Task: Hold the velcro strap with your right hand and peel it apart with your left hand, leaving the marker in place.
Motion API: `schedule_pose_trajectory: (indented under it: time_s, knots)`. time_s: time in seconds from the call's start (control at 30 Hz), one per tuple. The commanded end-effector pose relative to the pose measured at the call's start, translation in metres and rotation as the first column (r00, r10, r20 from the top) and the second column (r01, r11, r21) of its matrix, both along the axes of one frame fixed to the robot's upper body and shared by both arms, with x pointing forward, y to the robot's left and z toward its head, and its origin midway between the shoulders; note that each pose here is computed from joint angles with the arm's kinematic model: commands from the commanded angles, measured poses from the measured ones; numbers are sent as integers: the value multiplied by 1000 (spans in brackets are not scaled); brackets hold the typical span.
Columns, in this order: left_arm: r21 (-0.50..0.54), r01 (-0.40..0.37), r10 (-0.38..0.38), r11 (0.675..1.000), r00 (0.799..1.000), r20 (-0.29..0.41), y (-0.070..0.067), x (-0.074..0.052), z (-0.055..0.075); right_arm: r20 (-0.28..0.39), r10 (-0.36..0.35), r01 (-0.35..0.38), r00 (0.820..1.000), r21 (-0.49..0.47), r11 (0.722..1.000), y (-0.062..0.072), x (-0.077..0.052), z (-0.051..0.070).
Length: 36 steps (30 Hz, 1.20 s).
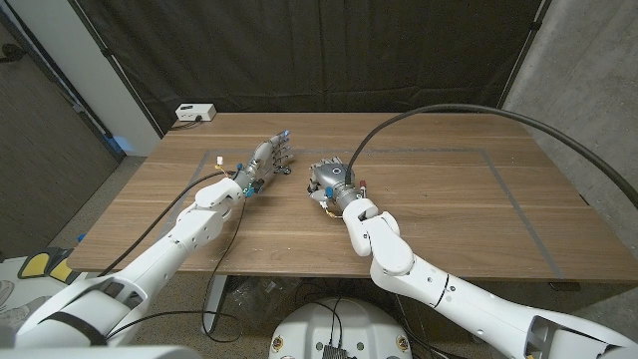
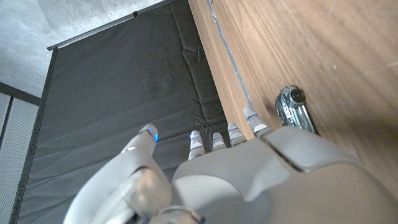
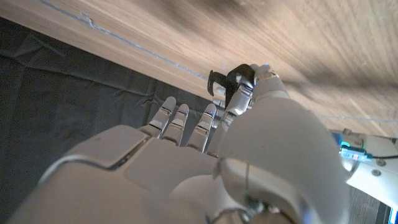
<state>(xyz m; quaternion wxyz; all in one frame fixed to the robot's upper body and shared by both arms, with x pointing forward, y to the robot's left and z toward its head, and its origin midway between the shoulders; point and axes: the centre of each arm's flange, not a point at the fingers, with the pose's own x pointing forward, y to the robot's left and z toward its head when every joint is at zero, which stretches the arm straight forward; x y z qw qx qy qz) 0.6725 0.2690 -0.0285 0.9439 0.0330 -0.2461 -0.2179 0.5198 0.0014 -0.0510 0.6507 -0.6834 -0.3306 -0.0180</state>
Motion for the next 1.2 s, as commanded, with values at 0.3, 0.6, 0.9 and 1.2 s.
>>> schedule_pose_trajectory:
  time_s: [0.3, 0.6, 0.9, 1.2]
  knots:
    - [134, 102, -100, 986, 995, -19, -10, 4, 12, 200, 200, -245, 959, 232, 941, -6, -20, 10]
    - [177, 227, -223, 958, 974, -46, -13, 10, 16, 138, 359, -385, 923, 360, 850, -14, -20, 19]
    - [288, 125, -152, 950, 986, 70, -13, 0, 27, 163, 500, -504, 850, 529, 683, -26, -15, 29]
    - [367, -19, -63, 930, 976, 209, -15, -17, 34, 209, 500, -516, 840, 592, 619, -32, -9, 34]
